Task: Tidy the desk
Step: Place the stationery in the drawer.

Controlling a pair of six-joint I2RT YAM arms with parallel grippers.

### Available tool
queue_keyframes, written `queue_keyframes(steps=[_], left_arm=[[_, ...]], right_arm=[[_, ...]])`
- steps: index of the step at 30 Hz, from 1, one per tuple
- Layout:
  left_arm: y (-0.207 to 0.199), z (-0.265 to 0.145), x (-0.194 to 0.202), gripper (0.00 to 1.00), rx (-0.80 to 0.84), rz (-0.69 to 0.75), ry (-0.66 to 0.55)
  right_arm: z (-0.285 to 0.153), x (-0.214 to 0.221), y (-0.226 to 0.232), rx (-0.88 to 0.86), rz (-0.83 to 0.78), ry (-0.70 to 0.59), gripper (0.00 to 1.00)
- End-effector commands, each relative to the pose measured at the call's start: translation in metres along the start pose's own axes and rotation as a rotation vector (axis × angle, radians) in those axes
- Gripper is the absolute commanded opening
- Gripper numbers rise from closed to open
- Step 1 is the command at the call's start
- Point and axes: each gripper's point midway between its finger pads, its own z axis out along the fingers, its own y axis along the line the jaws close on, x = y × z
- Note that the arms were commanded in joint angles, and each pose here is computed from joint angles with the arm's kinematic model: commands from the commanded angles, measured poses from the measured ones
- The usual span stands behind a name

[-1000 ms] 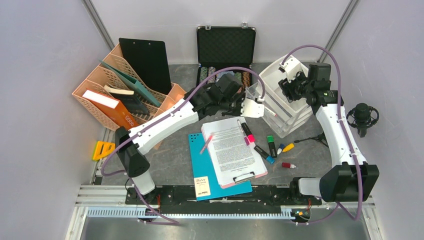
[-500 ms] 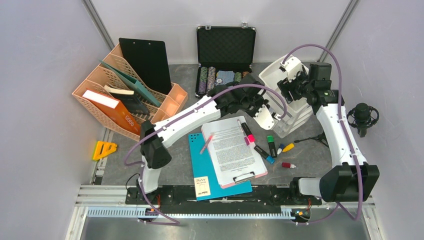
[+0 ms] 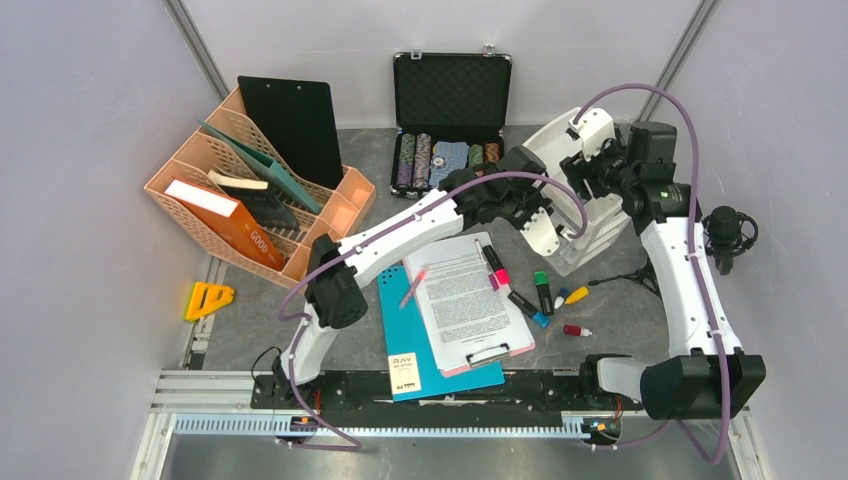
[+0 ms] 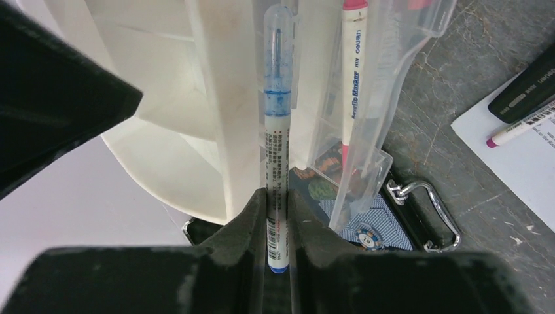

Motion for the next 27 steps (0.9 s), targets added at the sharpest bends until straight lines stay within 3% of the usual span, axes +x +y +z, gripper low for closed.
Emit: queue_keyframes(steps=[1,5,10,16,22,27], left_arm=[[0.027,-0.004,0.002,0.30,-0.092,-0.014,0.014],[0.036,-0.007,0.001,0.54,-0.138,-0.066,0.004],[0.055,-0.030,0.002,0.71,-0.239,-0.127,0.002],[0.071,-0.091,0.014,0.91,-0.392,-0.299,0.035],[0.017,-0.130,0.045,1.00,-0.378,-0.584,0.115],[-0.067,-0.135,0.070,1.00,-0.217,-0.955,0.176]], right_arm=[[-0.024,-0.027,-0.014,0.059,-0.015,-0.061,0.74],[-0.032,-0.034,-0.016,0.073,-0.017,-0.075,0.75],[-0.039,-0.038,-0.012,0.062,-0.017,-0.096,0.74],[-0.055,-0.055,0.000,0.023,-0.020,-0.180,0.72],[-0.067,-0.070,0.011,-0.026,-0.023,-0.246,0.71],[-0.065,-0.074,0.023,-0.064,-0.040,-0.266,0.70]])
